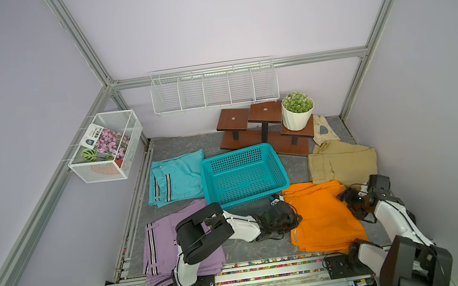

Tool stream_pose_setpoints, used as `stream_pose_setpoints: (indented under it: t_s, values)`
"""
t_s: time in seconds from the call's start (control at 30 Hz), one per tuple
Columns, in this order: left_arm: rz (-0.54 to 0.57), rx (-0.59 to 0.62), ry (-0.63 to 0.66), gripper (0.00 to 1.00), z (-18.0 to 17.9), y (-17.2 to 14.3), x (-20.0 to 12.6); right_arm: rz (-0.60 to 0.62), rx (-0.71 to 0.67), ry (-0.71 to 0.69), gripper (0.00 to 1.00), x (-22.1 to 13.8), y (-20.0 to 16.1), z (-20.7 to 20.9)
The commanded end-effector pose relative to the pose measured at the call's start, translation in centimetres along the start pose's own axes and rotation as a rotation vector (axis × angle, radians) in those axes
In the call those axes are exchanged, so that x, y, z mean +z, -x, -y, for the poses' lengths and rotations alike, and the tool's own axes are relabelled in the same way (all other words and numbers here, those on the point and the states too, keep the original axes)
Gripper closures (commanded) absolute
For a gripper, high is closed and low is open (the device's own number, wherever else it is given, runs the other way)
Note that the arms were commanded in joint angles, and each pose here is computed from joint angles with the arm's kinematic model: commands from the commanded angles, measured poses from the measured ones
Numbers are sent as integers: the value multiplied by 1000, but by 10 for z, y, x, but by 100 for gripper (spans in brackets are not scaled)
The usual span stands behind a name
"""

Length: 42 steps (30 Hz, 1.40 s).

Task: Put the folded long pants in the basket
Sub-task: Pick up the long pant at the center of the board.

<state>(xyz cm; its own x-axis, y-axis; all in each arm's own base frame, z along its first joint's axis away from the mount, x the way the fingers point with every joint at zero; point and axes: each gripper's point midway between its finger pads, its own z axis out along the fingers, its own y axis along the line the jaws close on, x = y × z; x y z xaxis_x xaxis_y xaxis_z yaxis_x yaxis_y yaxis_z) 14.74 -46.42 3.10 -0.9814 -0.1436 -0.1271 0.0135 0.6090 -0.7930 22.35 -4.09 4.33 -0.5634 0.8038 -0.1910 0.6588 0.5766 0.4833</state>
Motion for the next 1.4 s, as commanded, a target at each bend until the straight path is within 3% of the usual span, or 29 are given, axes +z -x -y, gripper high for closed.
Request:
stream_pose_setpoints:
  t_s: [0.0,0.2,0.33,0.4,0.5,0.67,0.87,1.0,1.07,1.13,1.27,1.3,1.37]
  values:
    - [-9,6,243,100,-72,-8,-13,-123,25,55,29,-5,-34,-7]
    - [35,71,311,100,-70,2,-45,-188,-2,209,28,-3,-50,-28]
    - [73,83,369,100,-84,7,-67,-233,-28,283,21,-3,-60,-39]
    - [91,81,372,100,-88,8,-76,-237,-39,288,16,-2,-63,-40]
    - [118,91,369,100,-87,12,-87,-235,-60,289,2,-3,-65,-42]
    - [159,116,387,100,-88,20,-102,-284,-95,294,1,1,-74,-47]
    - [141,124,398,100,-90,17,-96,-411,-170,200,1,14,-109,-42]
    - [145,119,399,100,-90,20,-93,-405,-215,148,2,13,-120,-36]
    - [145,123,405,100,-88,22,-93,-381,-227,145,8,11,-118,-36]
    - [150,127,412,100,-86,25,-94,-369,-232,149,27,10,-117,-36]
    - [157,133,425,100,-83,29,-93,-381,-234,161,90,12,-119,-38]
    - [154,144,427,100,-80,30,-93,-387,-235,165,100,12,-119,-39]
    - [141,169,429,100,-72,31,-93,-387,-241,169,100,9,-118,-43]
